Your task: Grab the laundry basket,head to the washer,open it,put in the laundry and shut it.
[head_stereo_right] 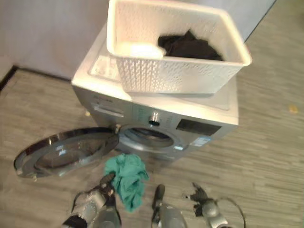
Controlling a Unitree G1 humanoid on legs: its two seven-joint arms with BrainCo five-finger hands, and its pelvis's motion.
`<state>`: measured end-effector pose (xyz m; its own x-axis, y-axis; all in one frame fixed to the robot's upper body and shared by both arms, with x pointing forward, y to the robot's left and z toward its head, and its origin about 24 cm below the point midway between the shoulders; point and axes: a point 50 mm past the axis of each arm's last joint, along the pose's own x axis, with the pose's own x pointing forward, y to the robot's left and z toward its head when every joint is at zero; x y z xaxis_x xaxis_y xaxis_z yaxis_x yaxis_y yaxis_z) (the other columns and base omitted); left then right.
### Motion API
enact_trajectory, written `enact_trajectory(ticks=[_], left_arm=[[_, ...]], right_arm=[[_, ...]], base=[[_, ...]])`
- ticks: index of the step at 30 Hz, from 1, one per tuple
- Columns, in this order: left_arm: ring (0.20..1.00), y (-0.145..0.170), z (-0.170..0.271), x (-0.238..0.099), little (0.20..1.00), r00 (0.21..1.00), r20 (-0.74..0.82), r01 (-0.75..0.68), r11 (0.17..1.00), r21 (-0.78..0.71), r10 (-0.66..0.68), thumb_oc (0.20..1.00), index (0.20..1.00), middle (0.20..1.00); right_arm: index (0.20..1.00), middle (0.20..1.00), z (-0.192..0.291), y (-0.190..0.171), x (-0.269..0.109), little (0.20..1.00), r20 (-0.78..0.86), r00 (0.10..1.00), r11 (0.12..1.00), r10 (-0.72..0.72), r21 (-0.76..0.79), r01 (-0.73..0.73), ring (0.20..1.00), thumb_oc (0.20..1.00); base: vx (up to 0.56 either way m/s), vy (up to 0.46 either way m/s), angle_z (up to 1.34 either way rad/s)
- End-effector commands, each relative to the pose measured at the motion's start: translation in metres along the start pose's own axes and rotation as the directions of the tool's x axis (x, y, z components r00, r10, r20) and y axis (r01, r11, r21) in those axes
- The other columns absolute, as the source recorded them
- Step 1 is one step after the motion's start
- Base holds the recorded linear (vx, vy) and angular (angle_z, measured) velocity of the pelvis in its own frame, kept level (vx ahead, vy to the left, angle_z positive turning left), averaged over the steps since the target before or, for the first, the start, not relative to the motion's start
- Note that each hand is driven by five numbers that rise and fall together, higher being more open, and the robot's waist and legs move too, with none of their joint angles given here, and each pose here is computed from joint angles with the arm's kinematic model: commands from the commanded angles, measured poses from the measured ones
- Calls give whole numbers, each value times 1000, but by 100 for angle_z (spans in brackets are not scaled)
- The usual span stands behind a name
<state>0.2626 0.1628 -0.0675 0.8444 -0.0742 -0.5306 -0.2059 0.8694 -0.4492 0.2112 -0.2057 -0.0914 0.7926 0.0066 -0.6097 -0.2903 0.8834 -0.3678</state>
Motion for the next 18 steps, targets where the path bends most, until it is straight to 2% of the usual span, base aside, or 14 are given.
enact_trajectory(ticks=[1, 5, 7, 9, 10, 14, 18], left_arm=[[200, -30, 7, 9, 200, 998, 65, 25, 999, -24, -24, 200, 200, 200], [200, -39, 36, 24, 200, 988, 123, -79, 991, -106, 92, 200, 200, 200], [200, -47, 73, 32, 200, 972, 189, -104, 978, -179, 138, 200, 200, 200], [200, -44, 92, 33, 200, 960, 218, -127, 969, -212, 174, 200, 200, 200], [200, -41, 115, 34, 200, 945, 251, -146, 958, -246, 208, 200, 200, 200], [200, -40, 165, 29, 200, 907, 338, -147, 942, -302, 250, 200, 200, 200], [200, -28, 223, 13, 200, 843, 433, -143, 910, -390, 318, 200, 200, 200]], right_arm=[[1000, 1000, -4, -17, -6, 1000, 13, 999, 999, -52, 8, 52, 1000, 1000], [1000, 1000, 1, -21, -4, 1000, 29, 994, 994, -103, 44, 102, 1000, 1000], [1000, 1000, -9, -30, -2, 1000, -38, 985, 980, -168, 101, 171, 1000, 1000], [1000, 1000, -18, -31, -2, 1000, -83, 980, 971, -179, 147, 190, 1000, 1000], [1000, 1000, -25, -31, -3, 1000, -119, 976, 964, -180, 178, 199, 1000, 1000], [1000, 1000, -41, -24, -6, 1000, -190, 968, 955, -161, 216, 202, 1000, 1000], [1000, 1000, -34, -21, -5, 1000, -152, 976, 951, -153, 247, 188, 1000, 1000]], base=[[38, -49, -8], [-49, -63, -8], [-47, -39, -21], [-10, -5, -13], [6, -1, -15], [23, 8, -18], [36, -6, -23]])
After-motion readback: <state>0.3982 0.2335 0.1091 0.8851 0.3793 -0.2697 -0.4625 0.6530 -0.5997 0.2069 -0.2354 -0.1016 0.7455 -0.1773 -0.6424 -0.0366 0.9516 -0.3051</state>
